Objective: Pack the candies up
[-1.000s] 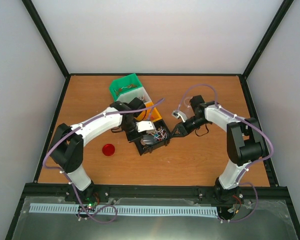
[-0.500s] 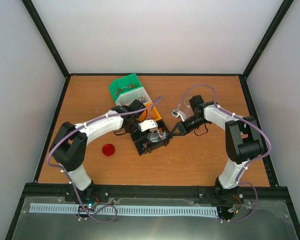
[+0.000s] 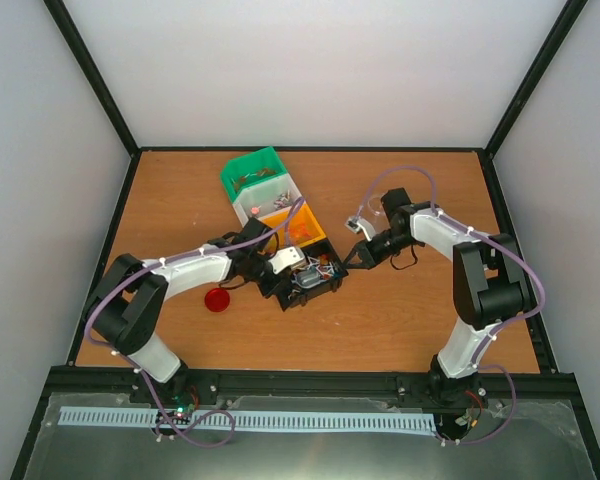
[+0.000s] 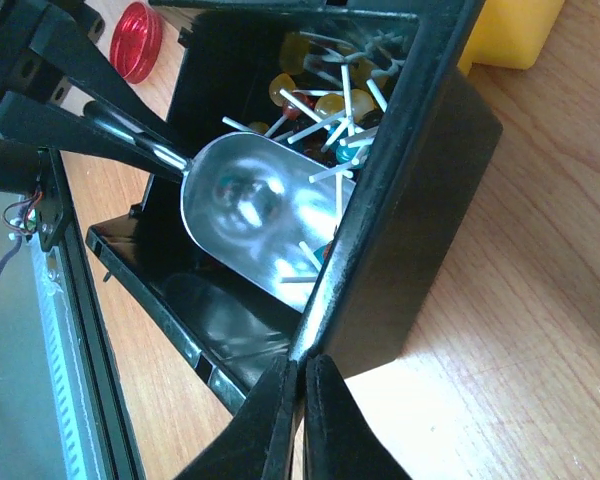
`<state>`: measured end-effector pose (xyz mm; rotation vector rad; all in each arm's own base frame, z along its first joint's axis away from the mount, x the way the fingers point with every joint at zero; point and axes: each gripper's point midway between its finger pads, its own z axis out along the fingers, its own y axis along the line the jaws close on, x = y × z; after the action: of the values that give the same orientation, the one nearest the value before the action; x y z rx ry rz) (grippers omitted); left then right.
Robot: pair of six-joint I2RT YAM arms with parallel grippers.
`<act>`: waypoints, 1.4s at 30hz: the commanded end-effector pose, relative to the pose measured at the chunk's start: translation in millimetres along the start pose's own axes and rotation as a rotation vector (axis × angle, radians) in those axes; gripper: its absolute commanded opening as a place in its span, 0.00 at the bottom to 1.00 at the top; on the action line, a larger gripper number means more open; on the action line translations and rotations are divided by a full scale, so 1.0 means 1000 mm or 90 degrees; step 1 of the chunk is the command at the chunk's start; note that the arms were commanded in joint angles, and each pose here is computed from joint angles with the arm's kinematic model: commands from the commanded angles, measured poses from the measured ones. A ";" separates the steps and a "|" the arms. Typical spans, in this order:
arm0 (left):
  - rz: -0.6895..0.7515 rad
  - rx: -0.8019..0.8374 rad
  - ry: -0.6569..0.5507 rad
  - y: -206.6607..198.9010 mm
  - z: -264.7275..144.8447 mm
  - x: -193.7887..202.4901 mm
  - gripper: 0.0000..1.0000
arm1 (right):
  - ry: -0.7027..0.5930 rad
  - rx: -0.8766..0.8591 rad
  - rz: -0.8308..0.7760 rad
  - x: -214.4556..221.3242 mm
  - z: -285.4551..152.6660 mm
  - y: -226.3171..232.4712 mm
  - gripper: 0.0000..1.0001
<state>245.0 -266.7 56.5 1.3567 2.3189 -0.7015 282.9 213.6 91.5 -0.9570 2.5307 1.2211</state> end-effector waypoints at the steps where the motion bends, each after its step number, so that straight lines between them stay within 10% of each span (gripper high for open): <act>1: 0.059 0.008 -0.169 0.001 -0.011 -0.045 0.01 | 0.037 -0.042 -0.003 0.015 0.010 0.018 0.04; 42: 0.103 -0.057 -0.344 -0.023 -0.110 -0.032 0.01 | -0.033 -0.052 -0.070 -0.021 -0.031 0.034 0.18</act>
<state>237.4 -239.7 151.9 1.1383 1.8237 -0.7940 276.3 212.0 123.0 -1.0408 2.4538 1.2960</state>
